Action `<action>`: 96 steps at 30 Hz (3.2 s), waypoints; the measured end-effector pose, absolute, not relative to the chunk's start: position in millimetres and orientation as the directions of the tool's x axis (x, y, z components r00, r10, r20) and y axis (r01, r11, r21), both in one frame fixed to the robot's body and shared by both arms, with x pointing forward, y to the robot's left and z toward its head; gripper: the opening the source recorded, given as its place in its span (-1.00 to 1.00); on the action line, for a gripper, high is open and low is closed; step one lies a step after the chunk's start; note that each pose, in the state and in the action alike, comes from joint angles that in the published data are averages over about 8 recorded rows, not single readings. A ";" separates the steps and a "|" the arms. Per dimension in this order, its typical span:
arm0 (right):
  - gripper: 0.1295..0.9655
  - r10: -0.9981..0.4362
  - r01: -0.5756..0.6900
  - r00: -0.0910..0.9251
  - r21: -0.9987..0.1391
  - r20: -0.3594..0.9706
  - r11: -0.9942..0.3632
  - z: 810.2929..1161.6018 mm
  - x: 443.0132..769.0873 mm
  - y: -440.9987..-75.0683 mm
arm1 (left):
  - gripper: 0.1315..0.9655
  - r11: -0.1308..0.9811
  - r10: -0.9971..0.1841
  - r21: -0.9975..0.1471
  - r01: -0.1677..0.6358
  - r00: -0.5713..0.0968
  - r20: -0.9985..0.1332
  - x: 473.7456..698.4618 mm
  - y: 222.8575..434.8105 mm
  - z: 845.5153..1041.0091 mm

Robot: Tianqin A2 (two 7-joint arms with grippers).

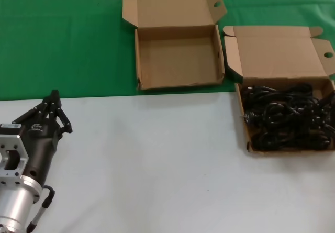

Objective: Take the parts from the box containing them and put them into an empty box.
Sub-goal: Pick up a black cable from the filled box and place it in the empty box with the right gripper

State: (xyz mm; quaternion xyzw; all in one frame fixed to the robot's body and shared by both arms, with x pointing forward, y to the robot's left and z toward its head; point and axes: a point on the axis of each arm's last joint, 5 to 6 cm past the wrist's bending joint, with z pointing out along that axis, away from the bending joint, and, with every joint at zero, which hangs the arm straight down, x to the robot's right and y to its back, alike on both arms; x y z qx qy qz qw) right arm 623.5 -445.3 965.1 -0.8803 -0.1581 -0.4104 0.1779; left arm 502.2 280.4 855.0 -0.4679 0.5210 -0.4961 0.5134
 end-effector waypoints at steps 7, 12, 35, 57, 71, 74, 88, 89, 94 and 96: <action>-0.95 0.094 0.399 0.633 -0.220 0.768 -0.890 989.6 611.7 -444.4 | -0.98 0.070 -0.997 -0.997 0.022 -0.035 -0.071 502.2 280.4 855.0; -0.96 0.065 0.388 0.628 -0.239 0.776 -0.890 1006.9 609.7 -443.4 | -0.98 0.070 -0.997 -0.997 0.022 -0.035 -0.071 502.2 280.4 855.0; -0.96 0.007 0.444 0.508 -0.255 0.861 -0.859 1047.0 645.9 -410.7 | -0.98 0.070 -0.997 -0.997 0.022 -0.035 -0.071 502.2 280.4 855.0; -0.96 -0.012 0.573 0.406 -0.264 0.914 -0.776 1031.2 708.6 -311.3 | -0.98 0.070 -0.997 -0.997 0.022 -0.035 -0.071 502.2 280.4 855.0; -0.96 0.015 0.621 0.391 -0.252 0.920 -0.742 1007.8 746.2 -252.3 | -0.98 0.070 -0.997 -0.997 0.022 -0.035 -0.071 502.2 280.4 855.0; -0.96 0.021 0.624 0.387 -0.246 0.922 -0.742 1002.7 753.0 -242.2 | -0.98 0.070 -0.997 -0.997 0.022 -0.035 -0.071 502.2 280.4 855.0; -0.96 0.059 0.578 0.375 -0.184 0.925 -0.795 974.7 763.1 -209.2 | -0.98 0.070 -0.997 -0.997 0.022 -0.035 -0.071 502.2 280.4 855.0; -0.96 0.061 0.573 0.374 -0.179 0.925 -0.799 973.1 763.0 -208.1 | -0.98 0.070 -0.997 -0.997 0.022 -0.035 -0.071 502.2 280.4 855.0; -0.96 0.070 0.556 0.373 -0.162 0.925 -0.815 966.2 762.6 -204.4 | -0.98 0.070 -0.997 -0.997 0.022 -0.035 -0.071 502.2 280.4 855.0; -0.96 0.073 0.550 0.372 -0.157 0.925 -0.820 963.9 762.3 -203.3 | -0.98 0.070 -0.997 -0.997 0.022 -0.035 -0.071 502.2 280.4 855.0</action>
